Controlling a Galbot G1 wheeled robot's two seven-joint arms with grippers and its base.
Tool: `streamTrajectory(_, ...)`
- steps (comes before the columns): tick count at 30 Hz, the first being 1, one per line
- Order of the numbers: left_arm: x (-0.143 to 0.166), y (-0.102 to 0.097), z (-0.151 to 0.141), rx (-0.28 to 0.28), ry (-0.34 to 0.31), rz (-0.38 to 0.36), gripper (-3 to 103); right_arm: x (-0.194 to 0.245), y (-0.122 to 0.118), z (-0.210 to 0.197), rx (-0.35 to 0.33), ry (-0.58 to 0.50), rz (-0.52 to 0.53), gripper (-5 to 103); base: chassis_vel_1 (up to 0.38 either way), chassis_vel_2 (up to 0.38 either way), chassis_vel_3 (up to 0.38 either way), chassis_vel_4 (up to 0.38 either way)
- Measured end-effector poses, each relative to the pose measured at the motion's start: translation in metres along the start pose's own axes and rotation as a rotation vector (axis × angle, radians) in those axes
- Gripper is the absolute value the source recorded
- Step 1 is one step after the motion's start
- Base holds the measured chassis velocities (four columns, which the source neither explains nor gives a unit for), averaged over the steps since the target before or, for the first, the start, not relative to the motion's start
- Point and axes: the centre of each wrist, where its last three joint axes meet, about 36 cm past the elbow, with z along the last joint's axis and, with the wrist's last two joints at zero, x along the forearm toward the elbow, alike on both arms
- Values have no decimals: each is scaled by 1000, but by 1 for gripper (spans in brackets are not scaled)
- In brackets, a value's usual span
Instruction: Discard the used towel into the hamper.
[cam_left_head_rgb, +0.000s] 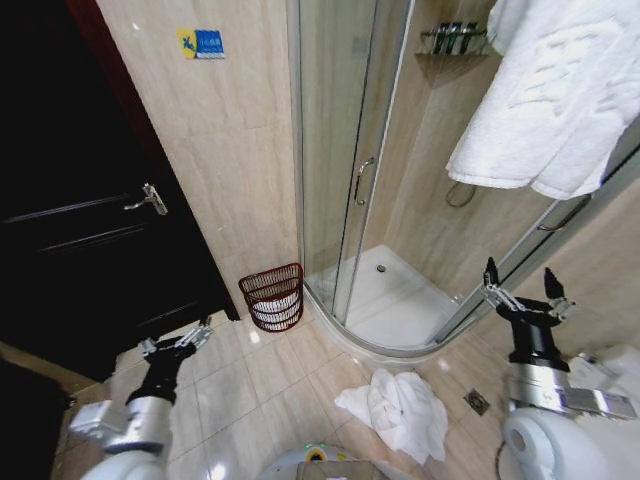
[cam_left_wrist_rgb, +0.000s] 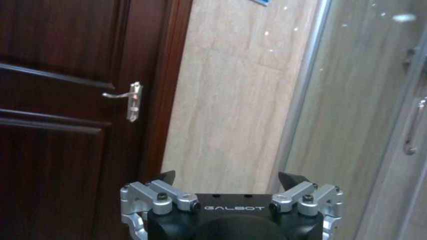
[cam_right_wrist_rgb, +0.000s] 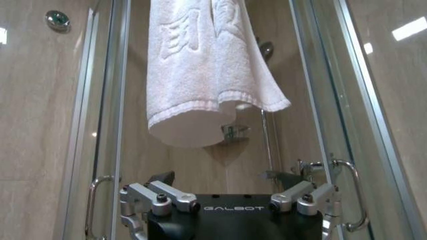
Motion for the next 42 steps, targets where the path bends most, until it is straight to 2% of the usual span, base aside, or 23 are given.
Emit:
streamTrajectory(4,0,-10,7,11,-2,13,100,0,1,-1,10,8,-2,100,0,0,0,0)
streamTrajectory(7,0,-15,15,-9,-8,12,100,1,2,-1,17,14,-1,100,0,0,0,0)
streamTrajectory(14,-1,-12,19,-46,-16,20,100,3,3,-1,30,22,0,100,0,0,0,0)
streamTrajectory(23,-2,-11,19,-47,-14,22,100,4,7,-10,40,17,-5,100,0,0,0,0)
streamTrajectory(29,-2,-11,19,-46,-12,23,100,-2,8,-35,51,-6,-30,100,0,0,0,0)
streamTrajectory(38,-2,-11,19,-46,-12,23,100,-37,-26,-74,103,-6,-28,100,0,0,0,0)
streamTrajectory(40,-2,-11,19,-46,-12,23,100,-54,-42,-102,160,-62,-27,100,0,0,0,0)
streamTrajectory(42,-2,-11,19,-46,-12,23,100,-61,-47,-113,173,-78,-38,100,0,0,0,0)
